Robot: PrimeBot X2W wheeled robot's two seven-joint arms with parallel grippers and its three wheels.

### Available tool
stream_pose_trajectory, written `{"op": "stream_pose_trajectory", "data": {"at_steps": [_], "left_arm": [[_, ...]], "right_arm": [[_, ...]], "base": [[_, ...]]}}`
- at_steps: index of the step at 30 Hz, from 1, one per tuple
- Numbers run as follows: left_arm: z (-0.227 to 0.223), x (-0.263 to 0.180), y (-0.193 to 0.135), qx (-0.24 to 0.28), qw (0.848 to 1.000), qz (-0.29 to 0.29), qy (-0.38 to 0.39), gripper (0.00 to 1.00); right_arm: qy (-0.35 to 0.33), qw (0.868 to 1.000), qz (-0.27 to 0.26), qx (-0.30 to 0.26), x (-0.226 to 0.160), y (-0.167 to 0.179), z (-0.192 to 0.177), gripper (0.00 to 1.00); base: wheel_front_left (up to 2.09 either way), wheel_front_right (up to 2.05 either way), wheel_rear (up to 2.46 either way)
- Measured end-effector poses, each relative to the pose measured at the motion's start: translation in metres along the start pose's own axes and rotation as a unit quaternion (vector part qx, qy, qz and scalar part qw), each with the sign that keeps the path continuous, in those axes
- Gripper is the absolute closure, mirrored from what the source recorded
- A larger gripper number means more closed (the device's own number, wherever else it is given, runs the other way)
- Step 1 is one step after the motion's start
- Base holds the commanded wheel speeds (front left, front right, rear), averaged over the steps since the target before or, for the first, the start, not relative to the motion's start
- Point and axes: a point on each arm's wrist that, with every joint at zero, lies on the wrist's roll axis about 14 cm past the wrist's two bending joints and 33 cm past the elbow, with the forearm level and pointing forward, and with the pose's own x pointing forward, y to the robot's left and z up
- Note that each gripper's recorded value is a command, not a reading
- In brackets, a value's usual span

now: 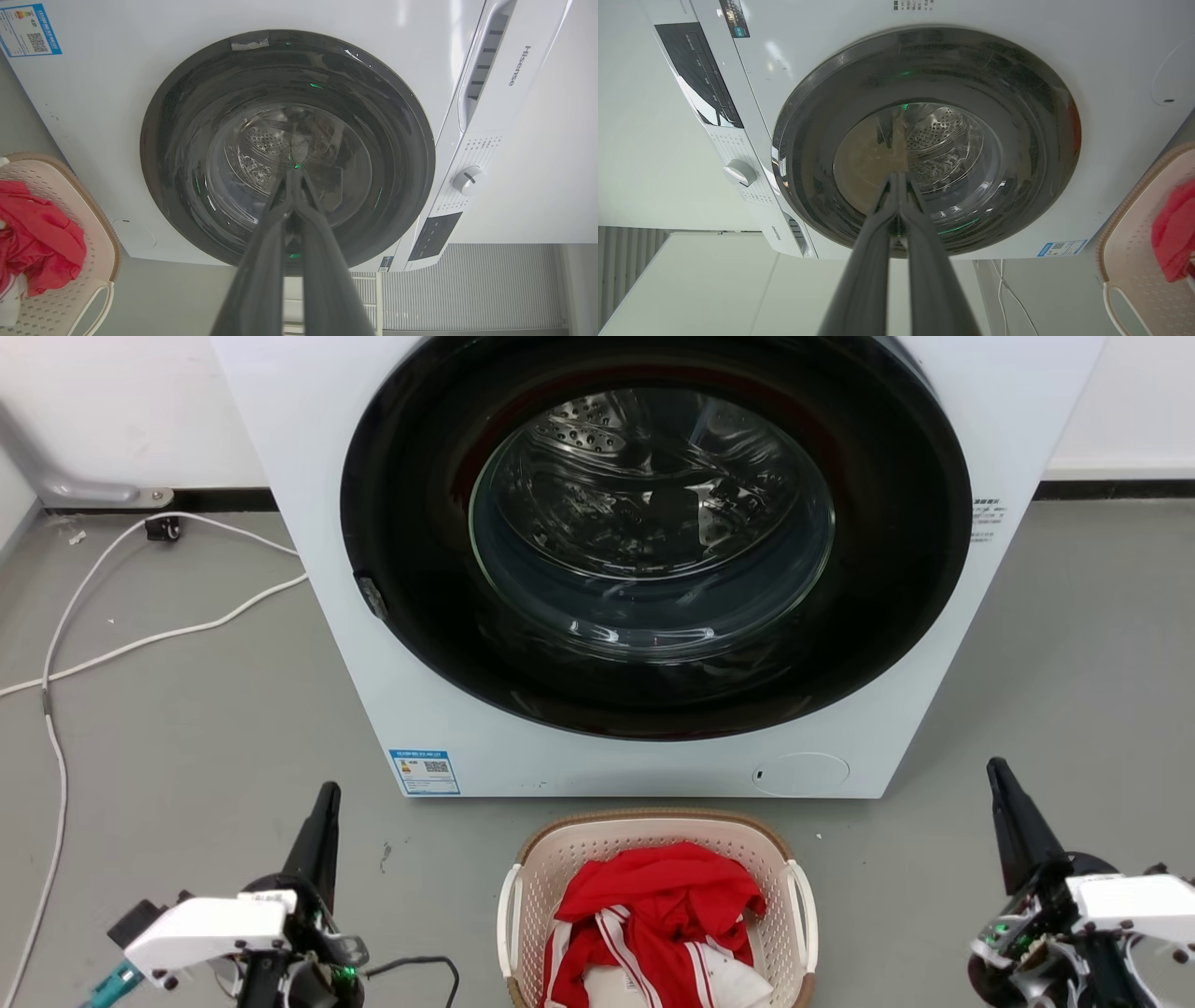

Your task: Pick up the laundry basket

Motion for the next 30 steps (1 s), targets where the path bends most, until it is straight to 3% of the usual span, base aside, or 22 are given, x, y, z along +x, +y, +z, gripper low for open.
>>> {"op": "stream_pose_trajectory", "data": {"at_steps": [1, 5, 15, 23, 30], "left_arm": [[0.0, -0.001, 0.003, 0.0, 1.0, 0.005, 0.0, 0.0], [-0.003, -0.009, 0.02, -0.002, 1.0, 0.029, 0.0, 0.0], [-0.01, -0.007, 0.007, 0.046, 0.999, 0.011, 0.001, 0.0], [-0.017, -0.006, -0.002, 0.136, 0.991, -0.003, 0.006, 0.0], [-0.023, -0.006, -0.008, 0.224, 0.974, -0.015, 0.011, 0.0]], "right_arm": [[0.0, 1.0, -0.005, 0.0, -0.001, -0.003, 0.0, 0.0], [-0.003, 1.0, -0.028, 0.002, -0.01, -0.019, 0.0, 0.0], [-0.007, 0.999, -0.017, -0.035, -0.01, -0.011, -0.005, 0.0], [-0.006, 0.992, -0.014, -0.126, -0.012, -0.009, -0.007, 0.0], [-0.001, 0.973, -0.004, -0.231, -0.012, -0.002, -0.011, 0.0]], "base": [[0.0, 0.0, 0.0], [0.0, 0.0, 0.0], [0.0, 0.0, 0.0], [0.0, 0.0, 0.0], [0.0, 0.0, 0.0]]}}
